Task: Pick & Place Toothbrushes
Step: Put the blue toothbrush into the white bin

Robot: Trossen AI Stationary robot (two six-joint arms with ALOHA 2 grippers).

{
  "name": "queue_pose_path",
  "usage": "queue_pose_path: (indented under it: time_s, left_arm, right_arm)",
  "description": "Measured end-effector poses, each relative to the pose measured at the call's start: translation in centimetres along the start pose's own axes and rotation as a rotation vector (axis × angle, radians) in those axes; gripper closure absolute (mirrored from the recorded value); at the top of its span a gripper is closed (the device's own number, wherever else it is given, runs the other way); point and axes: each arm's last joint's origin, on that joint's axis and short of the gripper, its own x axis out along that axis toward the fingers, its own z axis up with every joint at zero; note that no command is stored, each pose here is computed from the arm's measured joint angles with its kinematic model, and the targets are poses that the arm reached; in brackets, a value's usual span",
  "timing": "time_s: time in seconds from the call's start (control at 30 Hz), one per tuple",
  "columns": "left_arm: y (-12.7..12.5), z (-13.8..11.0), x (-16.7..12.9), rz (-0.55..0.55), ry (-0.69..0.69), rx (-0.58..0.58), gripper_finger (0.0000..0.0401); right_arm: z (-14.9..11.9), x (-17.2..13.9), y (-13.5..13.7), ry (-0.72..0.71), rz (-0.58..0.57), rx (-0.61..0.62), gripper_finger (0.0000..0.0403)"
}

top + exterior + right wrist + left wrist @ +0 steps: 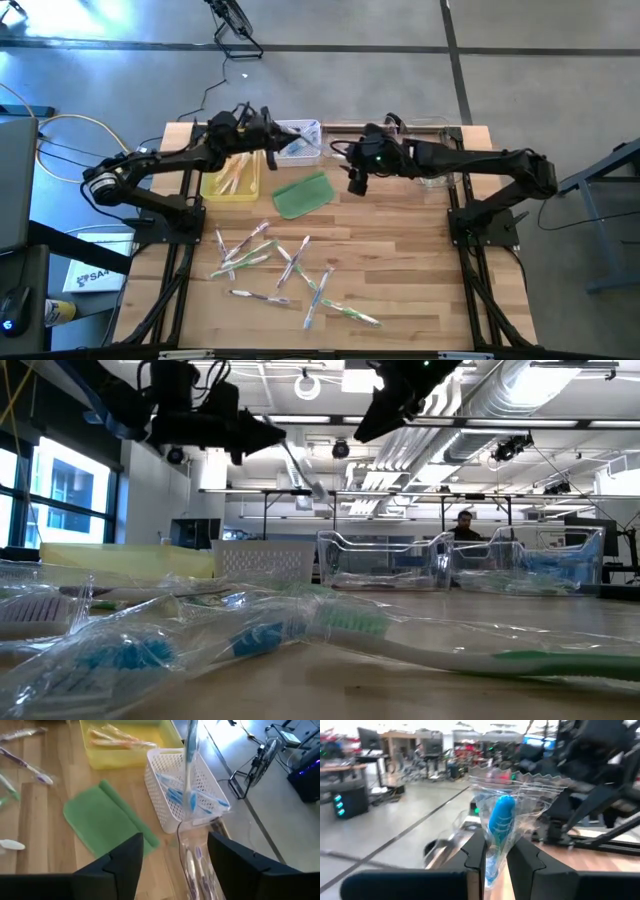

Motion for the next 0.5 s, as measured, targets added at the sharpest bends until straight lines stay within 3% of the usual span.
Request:
queue_pose_path:
  time_s: [0.5]
  left_arm:
    - [4.5, -2.1, -2.6, 0.256, 0.213, -0.074, 0.0355]
  right_arm:
    - [-0.2, -0.5, 0.0, 0.021, 0.062, 0.067, 0.0225]
